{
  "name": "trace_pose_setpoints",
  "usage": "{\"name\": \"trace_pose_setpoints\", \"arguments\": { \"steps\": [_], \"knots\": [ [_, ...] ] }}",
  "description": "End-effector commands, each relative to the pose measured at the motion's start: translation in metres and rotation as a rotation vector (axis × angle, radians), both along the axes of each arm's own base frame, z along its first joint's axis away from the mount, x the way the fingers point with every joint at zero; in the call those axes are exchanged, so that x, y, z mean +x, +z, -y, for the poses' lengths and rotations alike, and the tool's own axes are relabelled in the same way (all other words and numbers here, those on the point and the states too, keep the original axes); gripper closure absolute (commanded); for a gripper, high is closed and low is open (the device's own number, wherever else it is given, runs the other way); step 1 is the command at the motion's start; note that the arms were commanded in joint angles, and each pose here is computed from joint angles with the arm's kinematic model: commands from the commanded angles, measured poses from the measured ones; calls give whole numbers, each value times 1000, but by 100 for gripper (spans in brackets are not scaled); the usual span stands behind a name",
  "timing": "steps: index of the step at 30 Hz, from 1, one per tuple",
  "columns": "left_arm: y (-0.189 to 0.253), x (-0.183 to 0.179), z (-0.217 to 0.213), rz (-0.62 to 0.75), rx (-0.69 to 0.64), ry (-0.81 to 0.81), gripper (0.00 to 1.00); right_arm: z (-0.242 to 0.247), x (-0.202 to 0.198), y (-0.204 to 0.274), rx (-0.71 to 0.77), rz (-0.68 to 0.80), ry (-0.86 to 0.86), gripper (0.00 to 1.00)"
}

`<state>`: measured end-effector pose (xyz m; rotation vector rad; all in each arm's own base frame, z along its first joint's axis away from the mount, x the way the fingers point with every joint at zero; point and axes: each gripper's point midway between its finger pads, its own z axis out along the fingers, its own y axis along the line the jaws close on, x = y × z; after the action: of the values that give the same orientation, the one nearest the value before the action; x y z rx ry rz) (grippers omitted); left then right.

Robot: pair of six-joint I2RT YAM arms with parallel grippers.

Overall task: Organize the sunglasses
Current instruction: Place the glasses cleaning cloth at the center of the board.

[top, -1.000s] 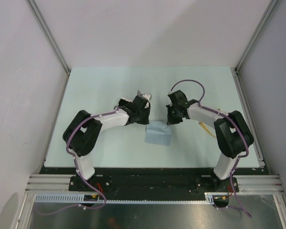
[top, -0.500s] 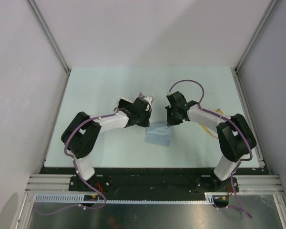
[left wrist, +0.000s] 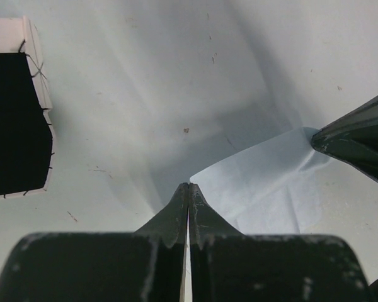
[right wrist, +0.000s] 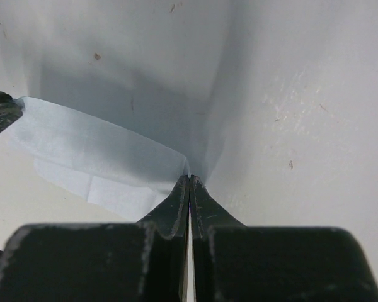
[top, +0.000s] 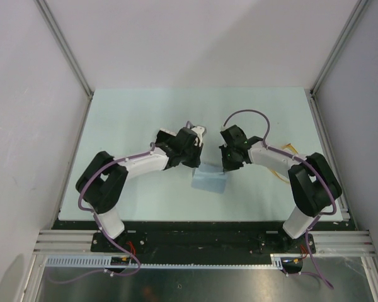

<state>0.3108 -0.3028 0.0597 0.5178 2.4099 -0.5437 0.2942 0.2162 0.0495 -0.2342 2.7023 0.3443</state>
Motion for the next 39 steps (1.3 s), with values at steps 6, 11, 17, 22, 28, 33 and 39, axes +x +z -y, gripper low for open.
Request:
{"name": "trace_pose_setpoints", "arguments": {
  "steps": [6, 11, 17, 22, 28, 33, 39],
  "knots": [
    [15, -8, 7, 47, -26, -56, 100, -3, -8, 11, 16, 74, 34, 100],
    [14, -10, 5, 53, -18, -56, 100, -10, -15, 14, 38, 85, 51, 100],
    [12, -12, 2, 48, -14, -51, 100, -21, -21, 16, 62, 83, 65, 98],
    [10, -17, 0, 42, -12, -62, 100, -24, -26, 12, 55, 67, 72, 98],
    [10, -19, -2, 45, -6, -65, 99, -23, -30, 9, 52, 54, 69, 98],
    [8, -23, 1, 29, -16, -82, 100, -21, -34, 5, 47, 38, 68, 98],
    [-1, -31, 1, -10, -21, -86, 96, -20, -36, 5, 46, 38, 66, 87]
  ]
}}
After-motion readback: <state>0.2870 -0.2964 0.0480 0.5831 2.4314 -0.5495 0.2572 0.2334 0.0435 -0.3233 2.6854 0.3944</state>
